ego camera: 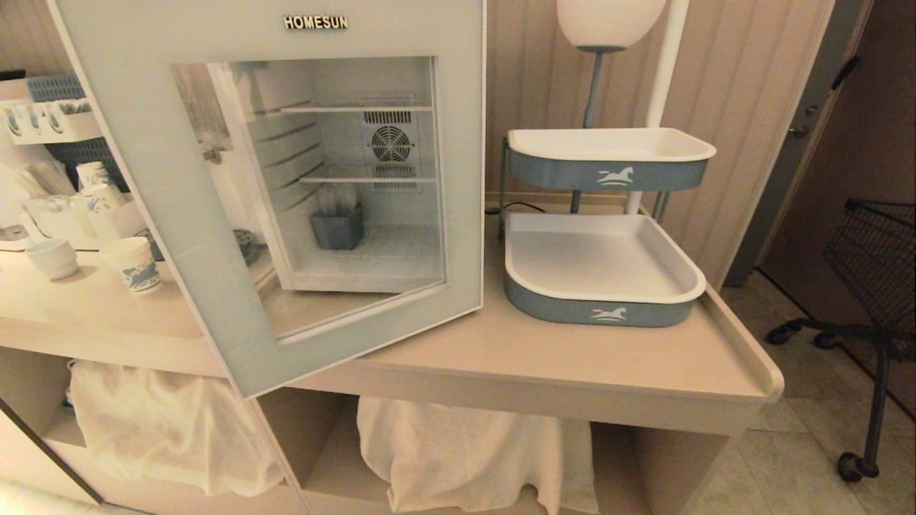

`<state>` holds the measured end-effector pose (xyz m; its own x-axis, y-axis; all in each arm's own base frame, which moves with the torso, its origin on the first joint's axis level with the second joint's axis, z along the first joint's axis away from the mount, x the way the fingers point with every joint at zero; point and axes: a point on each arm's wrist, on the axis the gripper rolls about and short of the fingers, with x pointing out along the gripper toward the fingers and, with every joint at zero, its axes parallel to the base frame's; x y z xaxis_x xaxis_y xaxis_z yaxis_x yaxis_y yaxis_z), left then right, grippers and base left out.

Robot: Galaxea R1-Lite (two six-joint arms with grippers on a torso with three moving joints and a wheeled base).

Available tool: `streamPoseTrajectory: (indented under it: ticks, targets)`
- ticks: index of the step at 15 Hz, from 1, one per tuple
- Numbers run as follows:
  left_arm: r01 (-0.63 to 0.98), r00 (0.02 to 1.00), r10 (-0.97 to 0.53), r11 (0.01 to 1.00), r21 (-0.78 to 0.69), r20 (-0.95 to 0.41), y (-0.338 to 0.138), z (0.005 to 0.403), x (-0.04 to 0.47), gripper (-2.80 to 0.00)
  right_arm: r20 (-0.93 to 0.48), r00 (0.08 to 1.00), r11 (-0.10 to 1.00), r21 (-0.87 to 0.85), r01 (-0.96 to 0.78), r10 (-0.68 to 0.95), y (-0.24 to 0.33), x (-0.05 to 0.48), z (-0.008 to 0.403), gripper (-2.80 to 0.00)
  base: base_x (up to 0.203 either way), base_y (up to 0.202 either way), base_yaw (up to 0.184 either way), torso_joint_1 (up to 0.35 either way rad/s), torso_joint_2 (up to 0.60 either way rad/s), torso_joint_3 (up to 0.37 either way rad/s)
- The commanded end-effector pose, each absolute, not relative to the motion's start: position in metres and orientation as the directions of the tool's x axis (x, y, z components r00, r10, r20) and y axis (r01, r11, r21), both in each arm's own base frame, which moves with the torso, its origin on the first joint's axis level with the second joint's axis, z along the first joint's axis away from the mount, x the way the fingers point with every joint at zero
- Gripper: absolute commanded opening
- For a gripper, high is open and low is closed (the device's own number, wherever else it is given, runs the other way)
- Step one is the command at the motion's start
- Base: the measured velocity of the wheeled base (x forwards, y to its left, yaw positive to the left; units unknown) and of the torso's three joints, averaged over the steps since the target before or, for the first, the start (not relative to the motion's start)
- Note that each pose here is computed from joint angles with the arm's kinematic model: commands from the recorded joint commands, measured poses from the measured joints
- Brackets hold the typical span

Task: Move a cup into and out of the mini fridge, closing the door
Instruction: Close the freezer door

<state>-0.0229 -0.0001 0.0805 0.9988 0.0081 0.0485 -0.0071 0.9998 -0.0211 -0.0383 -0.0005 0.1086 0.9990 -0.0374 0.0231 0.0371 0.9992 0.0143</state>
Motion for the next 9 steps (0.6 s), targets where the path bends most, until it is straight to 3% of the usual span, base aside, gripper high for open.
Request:
streamPoseTrajectory:
  ticks: [1, 3, 7, 9]
  targets:
    - [-0.009, 0.999, 0.009, 1.0, -0.022, 0.031, -0.0001, 0.0754, -0.0215, -2.8, 0.035, 0.999, 0.999, -0.028, 0.03, -0.029, -0.0003, -0.0229, 0.0786, -2.8, 0.0, 0.0, 0.0, 0.0, 0.0, 0.0]
    - [-0.009, 0.999, 0.009, 1.0, -0.02, 0.031, -0.0001, 0.0754, -0.0215, -2.8, -0.035, 0.999, 0.999, -0.038, 0.007, -0.008, 0.0002, -0.0236, 0.073, -2.8, 0.0, 0.0, 0.0, 0.0, 0.0, 0.0]
    - [-0.01, 1.0, 0.011, 1.0, -0.017, 0.029, 0.0, 0.0752, -0.0215, -2.8, 0.011, 1.0, 1.0, -0.022, 0.006, -0.006, 0.0002, -0.0229, 0.0764, -2.8, 0.0, 0.0, 0.0, 0.0, 0.0, 0.0]
    - [-0.01, 1.0, 0.011, 1.0, -0.017, 0.029, 0.0, 0.0752, -0.0215, -2.8, 0.011, 1.0, 1.0, -0.026, 0.006, -0.006, 0.0002, -0.0228, 0.0761, -2.8, 0.004, 0.128, -0.008, 0.0, 0.0, 0.003]
